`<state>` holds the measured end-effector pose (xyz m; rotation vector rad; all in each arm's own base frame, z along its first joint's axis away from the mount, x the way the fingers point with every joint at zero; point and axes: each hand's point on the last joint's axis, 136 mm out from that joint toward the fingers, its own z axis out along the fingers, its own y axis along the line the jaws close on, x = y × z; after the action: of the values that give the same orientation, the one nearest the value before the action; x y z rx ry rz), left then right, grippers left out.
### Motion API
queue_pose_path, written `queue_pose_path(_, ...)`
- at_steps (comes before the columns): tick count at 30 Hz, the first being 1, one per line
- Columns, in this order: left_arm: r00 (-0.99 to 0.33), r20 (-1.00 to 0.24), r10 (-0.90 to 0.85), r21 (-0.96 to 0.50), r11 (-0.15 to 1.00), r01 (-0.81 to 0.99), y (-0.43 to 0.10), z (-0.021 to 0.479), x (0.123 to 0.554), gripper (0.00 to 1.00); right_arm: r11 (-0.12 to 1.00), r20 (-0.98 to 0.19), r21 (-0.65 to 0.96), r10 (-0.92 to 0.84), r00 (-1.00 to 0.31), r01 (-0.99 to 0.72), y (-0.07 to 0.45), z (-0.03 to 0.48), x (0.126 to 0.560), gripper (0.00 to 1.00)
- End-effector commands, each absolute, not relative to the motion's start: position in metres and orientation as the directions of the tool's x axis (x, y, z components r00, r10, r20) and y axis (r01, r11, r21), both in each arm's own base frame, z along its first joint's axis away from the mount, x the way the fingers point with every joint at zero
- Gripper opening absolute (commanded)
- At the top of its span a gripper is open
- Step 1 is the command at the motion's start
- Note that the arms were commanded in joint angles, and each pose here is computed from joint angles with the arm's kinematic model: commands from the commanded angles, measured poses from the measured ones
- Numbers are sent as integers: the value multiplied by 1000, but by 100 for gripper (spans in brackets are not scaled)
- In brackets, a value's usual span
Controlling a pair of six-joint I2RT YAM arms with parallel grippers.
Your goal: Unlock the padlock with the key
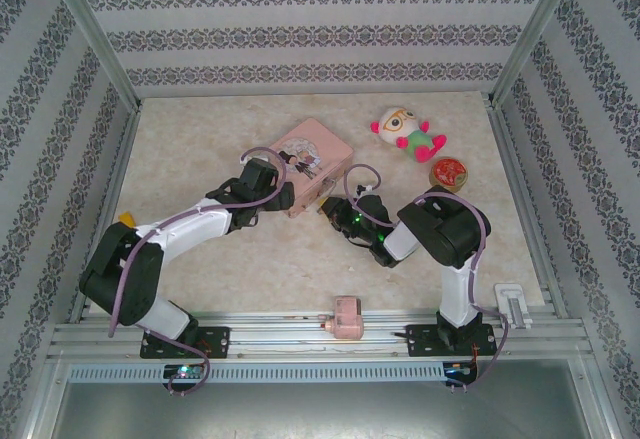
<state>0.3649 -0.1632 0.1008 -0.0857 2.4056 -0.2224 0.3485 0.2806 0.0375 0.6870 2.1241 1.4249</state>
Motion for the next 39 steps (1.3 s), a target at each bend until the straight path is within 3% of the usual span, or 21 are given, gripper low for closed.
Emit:
queue_pose_path(1,-756,-630,-177,-297,955,25,-178,111,361,99,395,-127,887,708,-695,240,257,1,350,0)
queue_pose_path(4,-763,-615,-199,-337,941,27,-186,108,362,99,390,-125,889,711,-693,240,258,2,351,0)
queue_pose_path(17,-857,-490,-161,-245,969,-41,-172,59,341,99,373,-119,897,720,-684,237,258,5,353,0)
queue_pose_path(39,-870,-480,-110,-176,984,-27,-159,53,329,99,321,-103,919,756,-647,228,255,10,366,0)
